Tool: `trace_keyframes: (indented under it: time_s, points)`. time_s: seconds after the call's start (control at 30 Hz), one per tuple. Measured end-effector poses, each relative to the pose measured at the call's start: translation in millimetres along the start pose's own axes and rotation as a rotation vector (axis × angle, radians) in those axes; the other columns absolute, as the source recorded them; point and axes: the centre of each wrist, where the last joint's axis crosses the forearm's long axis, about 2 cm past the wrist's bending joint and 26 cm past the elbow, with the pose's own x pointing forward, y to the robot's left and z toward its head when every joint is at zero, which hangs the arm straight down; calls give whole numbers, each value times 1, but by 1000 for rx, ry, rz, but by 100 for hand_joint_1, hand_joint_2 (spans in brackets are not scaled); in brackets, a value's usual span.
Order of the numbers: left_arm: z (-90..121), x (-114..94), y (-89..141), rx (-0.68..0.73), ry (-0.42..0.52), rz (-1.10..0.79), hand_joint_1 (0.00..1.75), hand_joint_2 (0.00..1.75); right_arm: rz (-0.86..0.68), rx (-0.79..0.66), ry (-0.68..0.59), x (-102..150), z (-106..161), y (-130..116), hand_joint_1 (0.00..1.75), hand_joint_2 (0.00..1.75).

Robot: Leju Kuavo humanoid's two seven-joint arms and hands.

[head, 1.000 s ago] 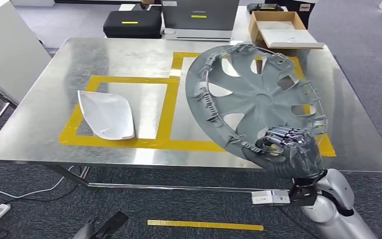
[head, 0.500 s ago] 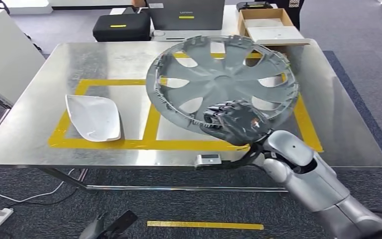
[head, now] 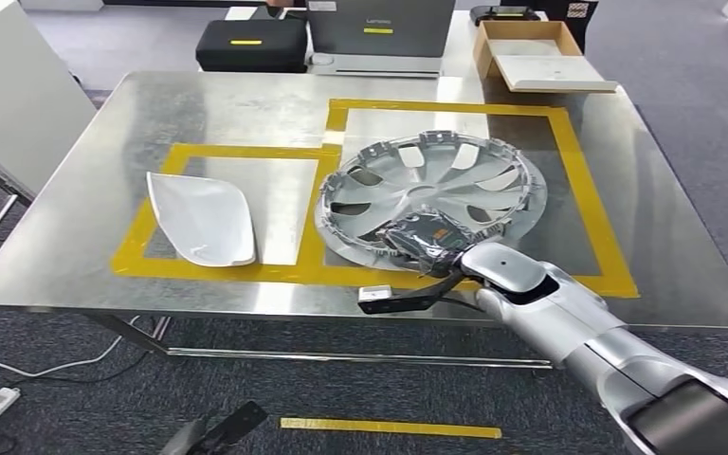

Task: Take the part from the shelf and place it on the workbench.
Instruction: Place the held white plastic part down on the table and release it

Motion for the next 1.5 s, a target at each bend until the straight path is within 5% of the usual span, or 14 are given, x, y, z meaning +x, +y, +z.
trace_keyframes:
  time_s: [0.57,0.7,1.47,1.5]
  points:
    - [1,-1,-2,-31,-9,18,0,175,1,167,77,-15,12,29,175,175]
    - [2,-5,-3,-31,-6,20,0,175,-28,175,107,-21,17,33,0,0]
    - [2,-8,-1,-3,-10,6,0,175,-17,148,131,-25,27,37,0,0]
    - [2,-8,-1,1,-8,5,0,131,-15,145,132,-25,27,36,0,0]
